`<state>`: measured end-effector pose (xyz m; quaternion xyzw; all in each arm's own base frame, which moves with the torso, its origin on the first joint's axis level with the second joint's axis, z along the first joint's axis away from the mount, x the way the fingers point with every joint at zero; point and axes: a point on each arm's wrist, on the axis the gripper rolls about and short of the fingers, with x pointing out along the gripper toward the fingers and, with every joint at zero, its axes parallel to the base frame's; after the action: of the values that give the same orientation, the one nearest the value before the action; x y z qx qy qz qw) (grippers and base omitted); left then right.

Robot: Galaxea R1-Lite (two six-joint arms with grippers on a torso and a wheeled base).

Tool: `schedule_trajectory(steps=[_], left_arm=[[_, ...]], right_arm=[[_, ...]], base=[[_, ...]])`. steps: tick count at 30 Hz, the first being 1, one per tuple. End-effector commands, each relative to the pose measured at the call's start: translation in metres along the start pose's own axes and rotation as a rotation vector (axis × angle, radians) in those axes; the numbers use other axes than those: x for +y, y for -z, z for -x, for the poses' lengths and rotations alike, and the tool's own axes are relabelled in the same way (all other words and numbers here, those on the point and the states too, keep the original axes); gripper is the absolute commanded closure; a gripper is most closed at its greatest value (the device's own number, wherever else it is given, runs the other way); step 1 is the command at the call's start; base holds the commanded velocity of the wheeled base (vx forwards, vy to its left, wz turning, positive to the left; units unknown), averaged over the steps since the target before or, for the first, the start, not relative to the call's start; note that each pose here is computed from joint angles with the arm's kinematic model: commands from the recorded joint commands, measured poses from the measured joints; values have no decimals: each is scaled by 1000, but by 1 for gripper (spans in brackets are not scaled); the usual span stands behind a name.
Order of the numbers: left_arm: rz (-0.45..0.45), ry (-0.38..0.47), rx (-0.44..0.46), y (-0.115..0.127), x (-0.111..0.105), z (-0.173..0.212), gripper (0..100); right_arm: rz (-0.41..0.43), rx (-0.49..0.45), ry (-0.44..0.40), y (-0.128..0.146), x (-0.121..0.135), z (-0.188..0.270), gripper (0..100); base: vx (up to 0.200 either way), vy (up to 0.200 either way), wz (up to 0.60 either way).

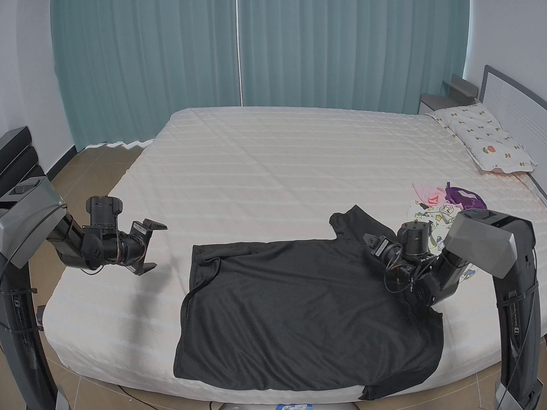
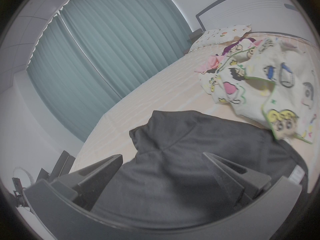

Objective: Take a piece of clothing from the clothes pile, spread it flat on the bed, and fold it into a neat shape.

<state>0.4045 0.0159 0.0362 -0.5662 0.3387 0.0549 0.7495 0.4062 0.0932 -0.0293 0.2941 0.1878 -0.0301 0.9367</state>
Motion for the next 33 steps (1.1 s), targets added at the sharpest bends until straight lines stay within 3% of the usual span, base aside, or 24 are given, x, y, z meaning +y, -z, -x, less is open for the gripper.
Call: schedule_trajectory(steps=[1,8,11,18,23,26,27,28,29,31,33], left_arm=[[-40,27,40,9,5,13,0],[-54,15,51,15,8,15,0],[-105,-2,71,22,12,18,0],[-176,9,105,42,2,26,0],[-207,-34,111,64,0,22,0],[-214,-81,115,71,11,26,0],[-260,-124,131,77,24,31,0],[-260,-124,131,77,24,31,0],[-335,-181,168,84,44,37,0],[-411,-197,190,90,58,42,0],[-429,-196,200,96,66,48,0]], right_arm=[[-14,-1,-41,-4,-18,83,0],[-43,61,-57,5,-33,112,0],[-146,54,-54,1,-30,121,0],[-161,98,-11,0,-39,149,0],[-160,115,17,2,-44,157,0],[-159,134,32,5,-47,161,0],[-156,146,44,7,-49,163,0],[-156,146,44,7,-49,163,0],[-154,152,44,8,-49,164,0],[-147,162,37,9,-48,164,0],[-144,171,36,11,-48,165,0]], base=[[0,0,0],[-57,0,0],[-200,0,0],[-200,0,0],[-200,0,0],[-67,0,0],[0,0,0],[0,0,0],[0,0,0],[0,0,0],[0,0,0]])
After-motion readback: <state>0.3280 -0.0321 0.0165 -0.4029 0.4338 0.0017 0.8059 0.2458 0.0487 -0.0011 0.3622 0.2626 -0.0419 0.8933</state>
